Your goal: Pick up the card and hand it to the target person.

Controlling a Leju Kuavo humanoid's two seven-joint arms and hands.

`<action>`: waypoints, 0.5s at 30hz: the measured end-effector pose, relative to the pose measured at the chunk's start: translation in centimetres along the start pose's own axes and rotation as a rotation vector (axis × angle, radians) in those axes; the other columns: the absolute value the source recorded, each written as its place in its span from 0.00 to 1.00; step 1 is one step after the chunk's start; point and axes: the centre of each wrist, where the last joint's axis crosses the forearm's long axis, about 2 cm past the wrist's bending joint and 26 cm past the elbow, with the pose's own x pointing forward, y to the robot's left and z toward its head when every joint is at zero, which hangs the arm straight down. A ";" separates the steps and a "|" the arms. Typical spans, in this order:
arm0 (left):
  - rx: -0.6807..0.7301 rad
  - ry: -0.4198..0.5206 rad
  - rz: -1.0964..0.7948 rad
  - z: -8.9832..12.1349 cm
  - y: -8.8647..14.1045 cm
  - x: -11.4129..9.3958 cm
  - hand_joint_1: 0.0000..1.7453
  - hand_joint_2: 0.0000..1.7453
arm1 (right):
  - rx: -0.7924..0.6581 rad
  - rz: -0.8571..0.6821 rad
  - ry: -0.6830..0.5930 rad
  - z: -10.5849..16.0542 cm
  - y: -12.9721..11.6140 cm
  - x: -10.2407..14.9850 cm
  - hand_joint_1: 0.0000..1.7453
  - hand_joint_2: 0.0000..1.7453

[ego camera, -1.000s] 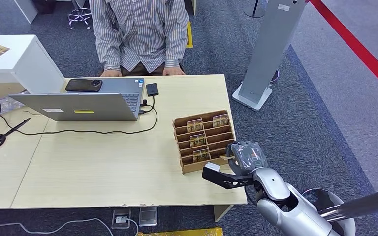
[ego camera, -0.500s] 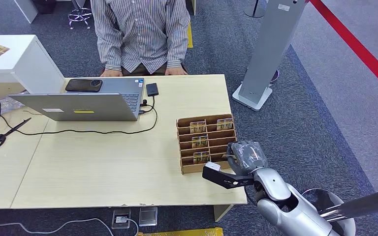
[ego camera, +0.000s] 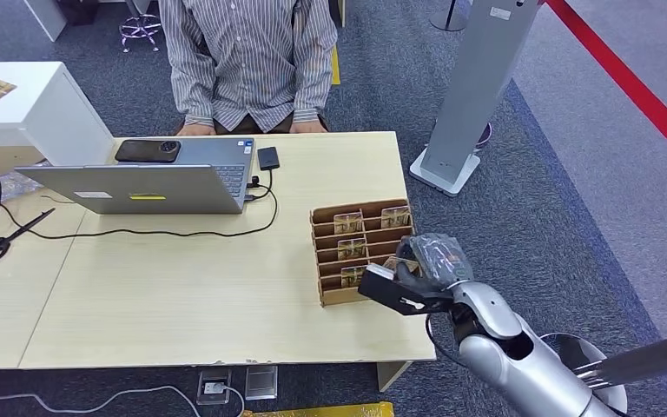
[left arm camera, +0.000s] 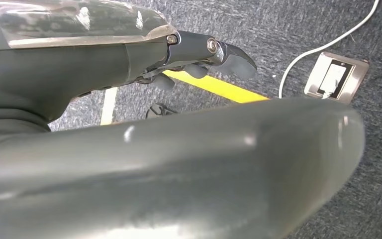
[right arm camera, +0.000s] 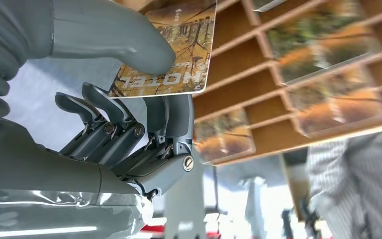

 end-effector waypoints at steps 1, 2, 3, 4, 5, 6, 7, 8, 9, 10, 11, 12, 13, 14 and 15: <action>0.000 0.002 0.000 0.0 0.0 0.0 0.00 0.00 | 0.022 -0.012 -0.003 -0.3 -0.8 0.1 1.00 1.00; 0.000 0.002 0.000 0.0 0.1 0.0 0.00 0.00 | 0.043 -0.021 -0.009 -0.5 -1.7 0.2 1.00 1.00; 0.000 0.003 0.000 0.0 0.2 0.0 0.00 0.00 | 0.063 -0.031 -0.021 -0.7 -2.6 0.3 1.00 1.00; 0.000 0.004 0.000 0.0 0.3 0.1 0.00 0.00 | 0.075 -0.043 -0.038 -0.9 -3.6 0.5 1.00 1.00; 0.000 0.004 -0.001 0.0 0.3 0.1 0.00 0.00 | 0.079 -0.055 -0.056 -1.0 -4.6 0.6 1.00 1.00; 0.001 0.006 -0.001 0.0 0.4 0.2 0.00 0.00 | 0.075 -0.066 -0.076 -1.2 -5.6 0.8 1.00 1.00; 0.001 0.008 -0.001 -0.1 0.4 0.2 0.00 0.00 | 0.063 -0.072 -0.095 -1.3 -6.6 1.0 1.00 1.00; 0.000 0.010 -0.001 -0.1 0.4 0.2 0.00 0.00 | 0.048 -0.073 -0.113 -1.4 -7.5 1.3 1.00 1.00; -0.001 0.011 0.000 -0.1 0.4 0.2 0.00 0.00 | 0.031 -0.071 -0.131 -1.5 -8.3 1.5 1.00 1.00; -0.003 0.012 0.000 -0.1 0.4 0.2 0.00 0.00 | 0.015 -0.066 -0.146 -1.5 -9.0 1.8 1.00 1.00; -0.004 0.012 0.001 -0.1 0.4 0.2 0.00 0.00 | -0.004 -0.057 -0.160 -1.6 -9.6 2.0 1.00 1.00; -0.005 0.013 0.001 -0.1 0.4 0.2 0.00 0.00 | -0.026 -0.041 -0.170 -1.6 -10.1 2.1 1.00 1.00; -0.006 0.013 0.000 -0.1 0.4 0.2 0.00 0.00 | -0.054 -0.019 -0.177 -1.7 -10.5 2.3 1.00 1.00; -0.007 0.013 -0.001 -0.1 0.4 0.2 0.00 0.00 | -0.088 0.006 -0.185 -1.8 -10.8 2.5 1.00 1.00; -0.008 0.013 -0.003 -0.1 0.4 0.2 0.00 0.00 | -0.129 0.030 -0.194 -1.9 -11.0 2.6 1.00 1.00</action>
